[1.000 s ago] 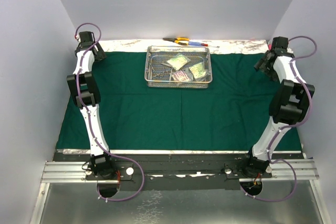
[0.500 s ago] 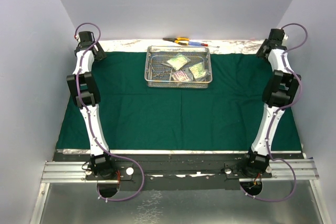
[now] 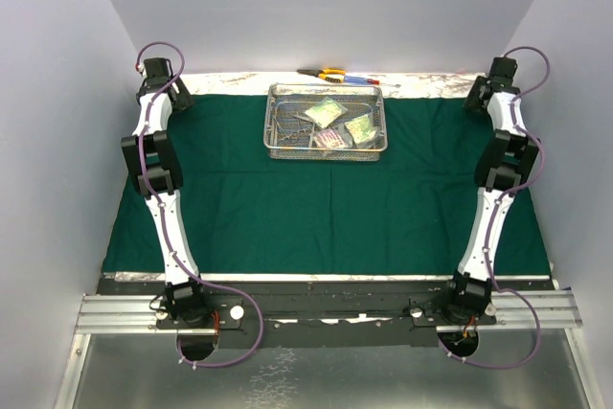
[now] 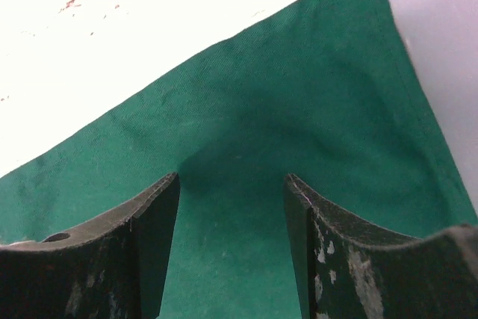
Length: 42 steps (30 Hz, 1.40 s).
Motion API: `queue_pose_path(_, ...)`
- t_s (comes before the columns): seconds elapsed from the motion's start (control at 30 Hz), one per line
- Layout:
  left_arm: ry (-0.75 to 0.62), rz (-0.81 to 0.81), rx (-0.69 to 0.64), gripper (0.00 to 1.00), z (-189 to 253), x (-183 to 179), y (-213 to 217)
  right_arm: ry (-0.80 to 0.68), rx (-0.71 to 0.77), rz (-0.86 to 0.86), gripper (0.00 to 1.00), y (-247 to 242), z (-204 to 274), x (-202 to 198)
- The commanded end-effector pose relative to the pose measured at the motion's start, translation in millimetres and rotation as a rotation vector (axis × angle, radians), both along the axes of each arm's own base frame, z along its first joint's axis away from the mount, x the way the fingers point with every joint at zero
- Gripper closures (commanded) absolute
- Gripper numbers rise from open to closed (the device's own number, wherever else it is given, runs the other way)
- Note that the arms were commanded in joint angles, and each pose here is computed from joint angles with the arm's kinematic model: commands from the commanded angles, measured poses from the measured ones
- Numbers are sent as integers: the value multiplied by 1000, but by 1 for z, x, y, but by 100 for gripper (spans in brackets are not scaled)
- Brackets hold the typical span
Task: Open and lay out the surgical kit
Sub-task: Smooth out the surgical kit at the center of the board.
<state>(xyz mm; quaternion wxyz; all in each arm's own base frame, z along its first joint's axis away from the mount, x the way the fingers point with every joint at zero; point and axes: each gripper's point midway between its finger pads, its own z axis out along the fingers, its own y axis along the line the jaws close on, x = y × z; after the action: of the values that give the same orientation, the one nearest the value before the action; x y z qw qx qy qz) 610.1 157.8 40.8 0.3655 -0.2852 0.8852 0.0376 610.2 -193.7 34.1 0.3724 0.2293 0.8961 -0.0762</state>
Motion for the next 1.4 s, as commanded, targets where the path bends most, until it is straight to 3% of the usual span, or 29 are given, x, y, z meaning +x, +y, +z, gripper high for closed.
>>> queue_pose_path(0.0,-33,27,-14,9,11,2,1,40,60,1,39,-15,-16,-7)
queue_pose_path(0.47,-95,13,-56,10,8,18,-6,23,62,-72,39,-27,-12,-13)
queue_pose_path(0.7,-169,-44,-43,9,44,30,-17,-83,36,-79,19,-13,83,-17)
queue_pose_path(0.8,-185,-62,-40,9,59,29,-24,-91,43,-91,16,6,126,-42)
queue_pose_path(1.03,-184,-67,-27,10,83,10,-36,-76,83,-138,17,53,160,-127)
queue_pose_path(1.2,-149,-53,-29,12,89,-24,-48,-57,149,-221,29,70,160,-180)
queue_pose_path(1.37,-88,27,-7,15,87,-81,-46,31,212,-260,35,87,129,-224)
